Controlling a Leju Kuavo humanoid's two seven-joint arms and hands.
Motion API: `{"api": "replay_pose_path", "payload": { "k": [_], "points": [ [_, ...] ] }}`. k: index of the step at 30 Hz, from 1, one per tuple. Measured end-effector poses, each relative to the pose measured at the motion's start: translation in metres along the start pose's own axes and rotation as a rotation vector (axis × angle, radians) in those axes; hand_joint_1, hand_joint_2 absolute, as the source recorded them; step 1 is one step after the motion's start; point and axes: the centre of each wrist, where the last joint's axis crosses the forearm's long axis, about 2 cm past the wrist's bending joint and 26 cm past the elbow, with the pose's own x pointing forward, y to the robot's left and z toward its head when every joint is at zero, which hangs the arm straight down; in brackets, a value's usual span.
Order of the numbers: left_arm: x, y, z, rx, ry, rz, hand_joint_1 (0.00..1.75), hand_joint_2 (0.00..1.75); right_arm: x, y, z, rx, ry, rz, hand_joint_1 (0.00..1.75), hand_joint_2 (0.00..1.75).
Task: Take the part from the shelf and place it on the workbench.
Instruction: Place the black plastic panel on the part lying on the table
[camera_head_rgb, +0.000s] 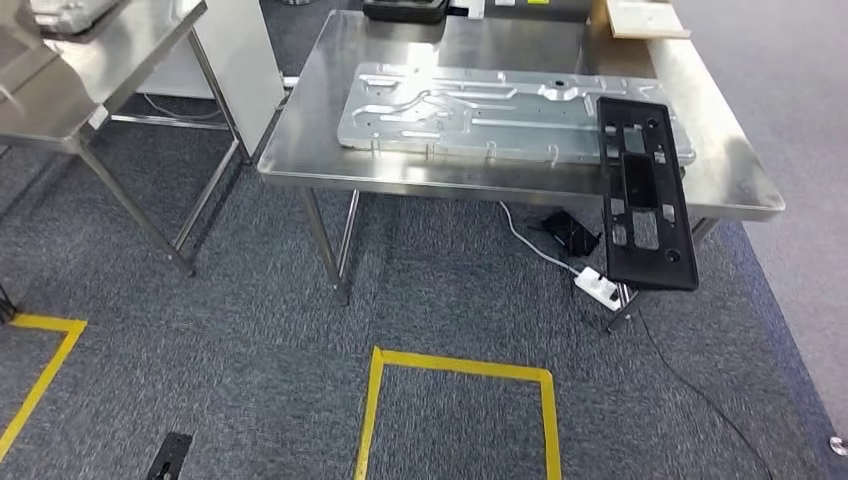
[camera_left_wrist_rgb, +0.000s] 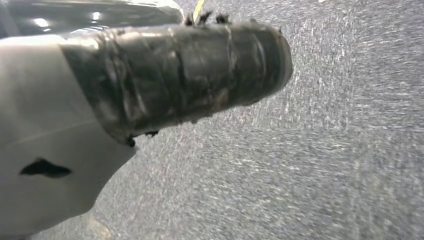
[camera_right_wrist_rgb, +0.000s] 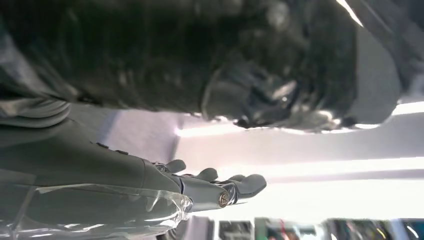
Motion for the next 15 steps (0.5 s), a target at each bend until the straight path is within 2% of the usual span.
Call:
{"api": "replay_pose_path", "payload": {
  "k": [6,15],
  "points": [
    [0.0,0.0,0.0,-0.006,-0.005,-0.015,0.0,0.0,-0.002,-0.003,-0.008,-0.11,-0.01,-0.095,0.0,0.0],
    [-0.001,0.0,0.0,-0.01,-0.012,-0.024,0.0,0.0,-0.003,-0.006,-0.019,-0.228,-0.065,-0.08,0.0,0.0]
  ]
}}
